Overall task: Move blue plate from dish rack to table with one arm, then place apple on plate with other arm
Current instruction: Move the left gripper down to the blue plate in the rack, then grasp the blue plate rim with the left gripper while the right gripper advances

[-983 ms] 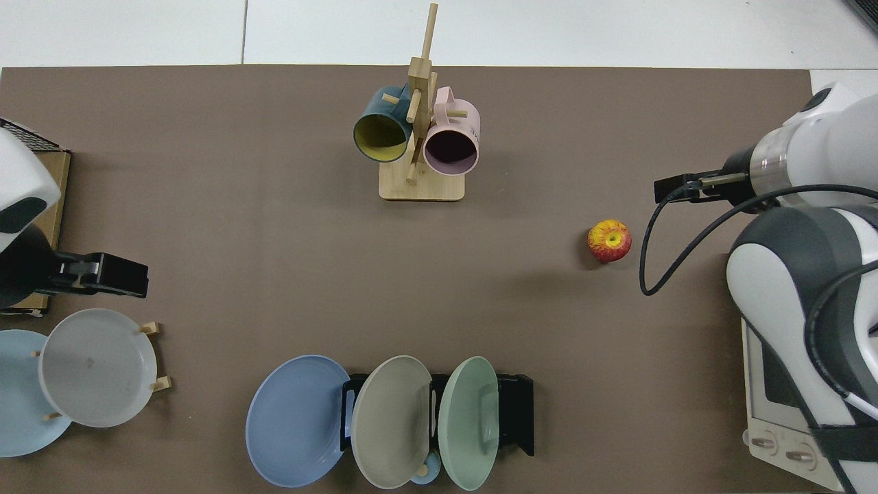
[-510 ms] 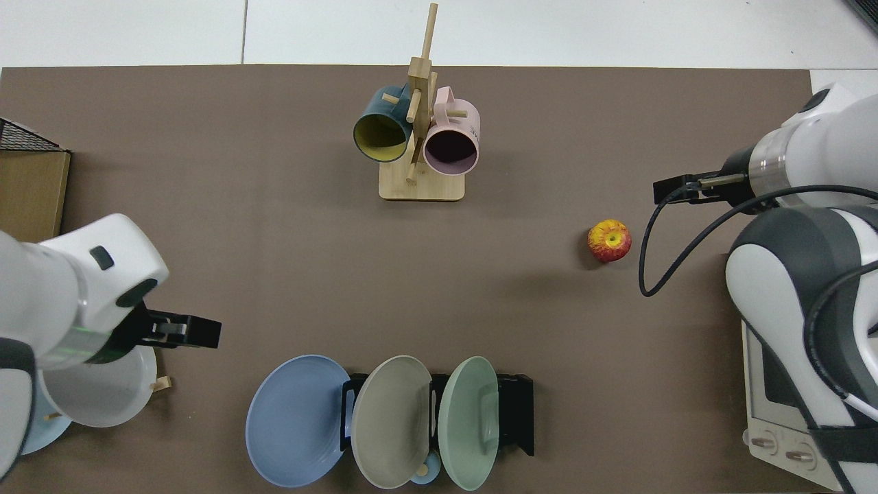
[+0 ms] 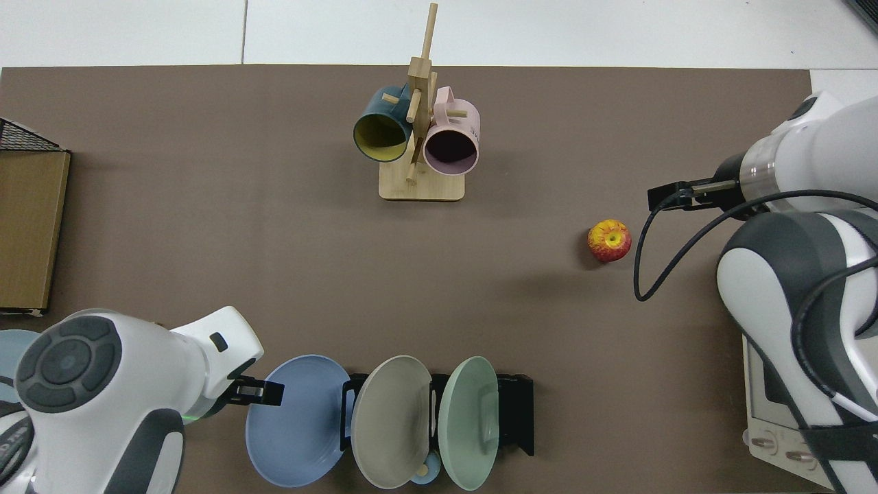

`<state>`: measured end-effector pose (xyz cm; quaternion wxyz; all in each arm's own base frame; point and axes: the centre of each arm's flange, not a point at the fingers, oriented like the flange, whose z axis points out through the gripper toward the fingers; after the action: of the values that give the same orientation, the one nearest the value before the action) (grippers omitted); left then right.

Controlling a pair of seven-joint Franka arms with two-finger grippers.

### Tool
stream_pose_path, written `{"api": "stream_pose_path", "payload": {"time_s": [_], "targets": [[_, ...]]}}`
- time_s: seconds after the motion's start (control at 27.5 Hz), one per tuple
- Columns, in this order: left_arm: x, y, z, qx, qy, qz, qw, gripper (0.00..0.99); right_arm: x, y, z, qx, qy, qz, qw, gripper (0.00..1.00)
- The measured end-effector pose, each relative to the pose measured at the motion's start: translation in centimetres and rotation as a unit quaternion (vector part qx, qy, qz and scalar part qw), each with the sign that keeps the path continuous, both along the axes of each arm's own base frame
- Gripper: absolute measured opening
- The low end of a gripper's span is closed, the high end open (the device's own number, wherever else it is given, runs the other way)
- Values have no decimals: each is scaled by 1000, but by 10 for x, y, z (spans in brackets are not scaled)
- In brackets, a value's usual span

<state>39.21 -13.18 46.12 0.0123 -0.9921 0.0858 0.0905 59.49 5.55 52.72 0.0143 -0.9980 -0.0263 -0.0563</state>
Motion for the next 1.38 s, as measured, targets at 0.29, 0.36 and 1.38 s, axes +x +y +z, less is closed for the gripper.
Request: {"api": "stream_pose_path", "payload": {"time_s": [0.29, 0.36, 1.38], "targets": [[-26, -6, -33, -12, 24, 0, 1000, 987, 1, 16, -10, -2, -9, 14, 1000, 1000], [-30, -9, -40, -11, 28, -4, 1000, 982, 4, 16, -15, -2, -12, 14, 1000, 1000], [-36, -29, -20, 59, 1, -24, 998, 115, 49, 44, -183, -17, 13, 22, 1000, 1000]]}}
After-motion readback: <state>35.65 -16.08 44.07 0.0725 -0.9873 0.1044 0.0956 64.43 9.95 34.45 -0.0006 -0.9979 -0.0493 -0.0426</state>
